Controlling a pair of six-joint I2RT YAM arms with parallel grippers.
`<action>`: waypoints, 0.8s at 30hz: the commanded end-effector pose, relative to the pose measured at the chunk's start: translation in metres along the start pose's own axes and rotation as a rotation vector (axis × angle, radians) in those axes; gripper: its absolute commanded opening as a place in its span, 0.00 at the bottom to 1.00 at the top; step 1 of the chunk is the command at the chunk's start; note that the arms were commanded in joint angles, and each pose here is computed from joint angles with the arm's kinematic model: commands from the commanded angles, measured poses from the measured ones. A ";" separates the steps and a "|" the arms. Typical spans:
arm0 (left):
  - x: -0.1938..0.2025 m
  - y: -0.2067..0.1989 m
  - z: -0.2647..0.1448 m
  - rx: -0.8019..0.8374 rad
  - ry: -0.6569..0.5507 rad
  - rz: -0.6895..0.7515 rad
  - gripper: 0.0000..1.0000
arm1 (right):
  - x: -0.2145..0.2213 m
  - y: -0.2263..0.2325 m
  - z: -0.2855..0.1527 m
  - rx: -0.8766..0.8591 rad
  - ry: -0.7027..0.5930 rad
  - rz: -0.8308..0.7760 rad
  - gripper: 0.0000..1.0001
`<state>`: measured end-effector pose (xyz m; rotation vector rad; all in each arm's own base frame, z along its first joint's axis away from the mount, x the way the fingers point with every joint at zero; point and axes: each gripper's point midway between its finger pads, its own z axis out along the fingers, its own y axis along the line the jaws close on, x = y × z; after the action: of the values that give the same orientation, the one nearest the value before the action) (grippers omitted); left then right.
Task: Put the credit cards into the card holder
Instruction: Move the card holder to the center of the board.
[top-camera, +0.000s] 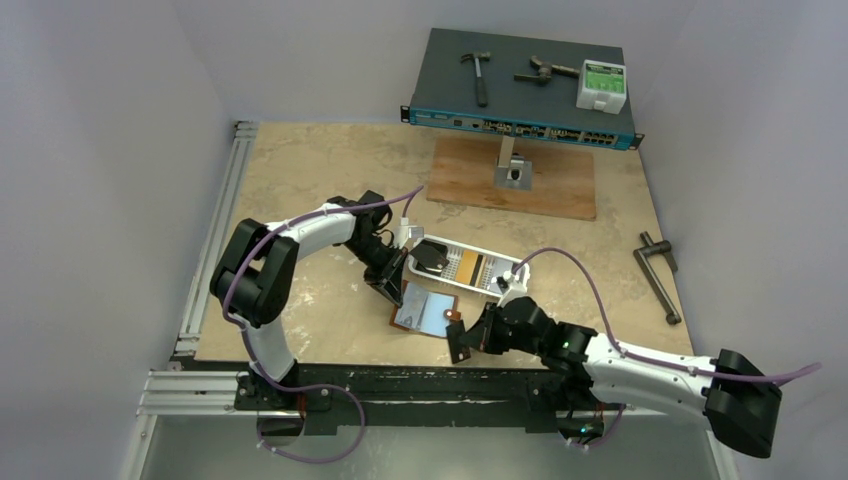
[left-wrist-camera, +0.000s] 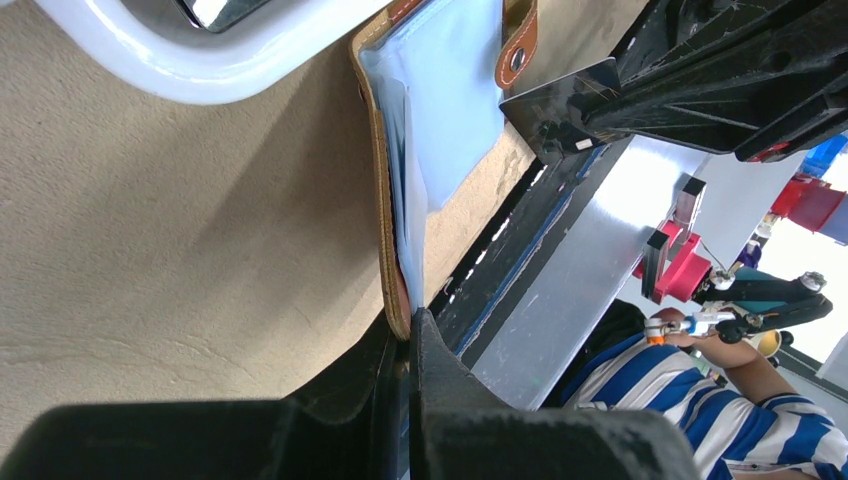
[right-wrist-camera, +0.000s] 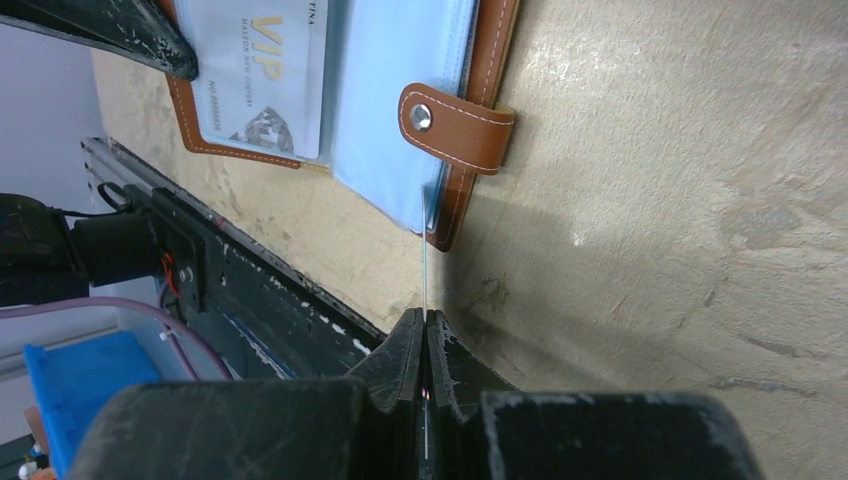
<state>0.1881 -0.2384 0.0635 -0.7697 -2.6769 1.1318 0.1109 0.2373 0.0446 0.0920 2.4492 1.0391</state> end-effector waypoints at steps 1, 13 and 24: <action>0.000 -0.006 -0.004 0.013 -0.013 0.034 0.00 | 0.002 0.001 0.001 -0.005 0.007 0.026 0.00; 0.000 -0.008 -0.004 0.019 -0.019 0.038 0.00 | 0.003 -0.007 0.000 0.030 0.016 0.046 0.00; 0.000 -0.009 -0.005 0.021 -0.022 0.040 0.00 | 0.000 -0.005 0.001 0.017 0.009 0.045 0.00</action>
<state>0.1883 -0.2384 0.0634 -0.7704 -2.6779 1.1313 0.1125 0.2340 0.0421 0.1508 2.4685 1.0316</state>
